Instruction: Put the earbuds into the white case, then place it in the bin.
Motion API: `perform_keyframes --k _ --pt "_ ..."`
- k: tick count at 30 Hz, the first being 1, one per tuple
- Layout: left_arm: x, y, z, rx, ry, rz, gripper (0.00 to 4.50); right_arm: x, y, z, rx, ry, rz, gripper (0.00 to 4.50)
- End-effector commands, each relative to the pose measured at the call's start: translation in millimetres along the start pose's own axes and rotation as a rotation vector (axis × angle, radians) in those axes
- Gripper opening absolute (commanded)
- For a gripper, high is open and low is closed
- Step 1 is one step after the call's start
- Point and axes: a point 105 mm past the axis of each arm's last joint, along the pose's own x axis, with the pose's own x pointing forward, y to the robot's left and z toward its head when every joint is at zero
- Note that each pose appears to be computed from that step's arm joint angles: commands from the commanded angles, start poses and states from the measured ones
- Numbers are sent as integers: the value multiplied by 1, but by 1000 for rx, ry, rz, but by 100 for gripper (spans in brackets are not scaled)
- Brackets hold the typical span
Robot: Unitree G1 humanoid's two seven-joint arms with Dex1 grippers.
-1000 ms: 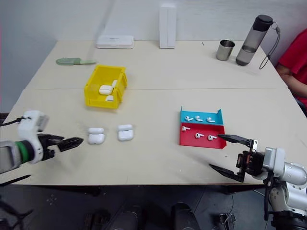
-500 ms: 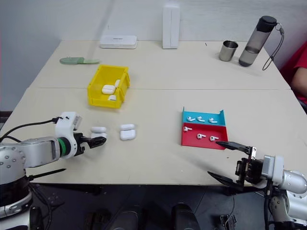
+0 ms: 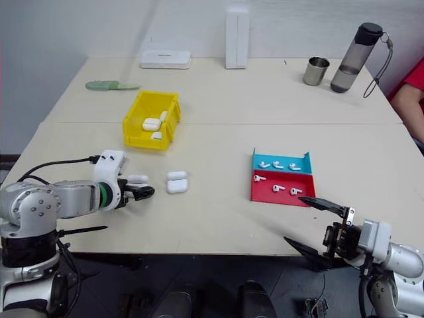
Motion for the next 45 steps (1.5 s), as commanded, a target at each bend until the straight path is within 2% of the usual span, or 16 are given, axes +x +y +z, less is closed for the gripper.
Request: perform_keyframes --k 1,4,5,9,13,16,18,20,22,25,28,36,42,45 --pt "8 -2 -15 7 65 -17 390 0 1 9 -55 -14 -16 450" --pt "5 1 -17 12 61 -10 297 0 2 9 -55 -16 -26 450" --pt "4 3 -15 11 41 -9 282 0 2 8 -54 -18 -31 450" --pt "-3 8 -15 39 39 -24 282 2 3 6 -51 -19 -33 450" --pt "-29 22 9 66 -126 -142 282 4 -1 6 -56 -21 -37 450" --pt "-55 27 23 183 -259 -307 282 2 -3 7 -57 -15 -36 450" --pt "-69 25 15 327 -236 -431 282 1 -4 6 -55 -8 -33 450" --pt "-82 14 10 432 -255 -601 282 1 -6 6 -53 -3 -32 450" --pt "-91 5 13 472 -334 -716 282 0 -6 5 -49 4 -30 450" --pt "-109 -20 32 547 -606 -879 282 -2 -7 4 -48 22 -24 450" --pt "-118 -44 42 533 -781 -1004 282 -3 -11 6 -60 33 -26 450" --pt "-114 -90 41 517 -962 -1212 282 -8 -13 12 -78 56 -35 450" --pt "-104 -111 40 511 -1067 -1287 282 -16 -18 17 -104 83 -83 450" --pt "-97 -119 35 576 -1115 -1294 282 -29 -19 17 -106 125 -138 450"
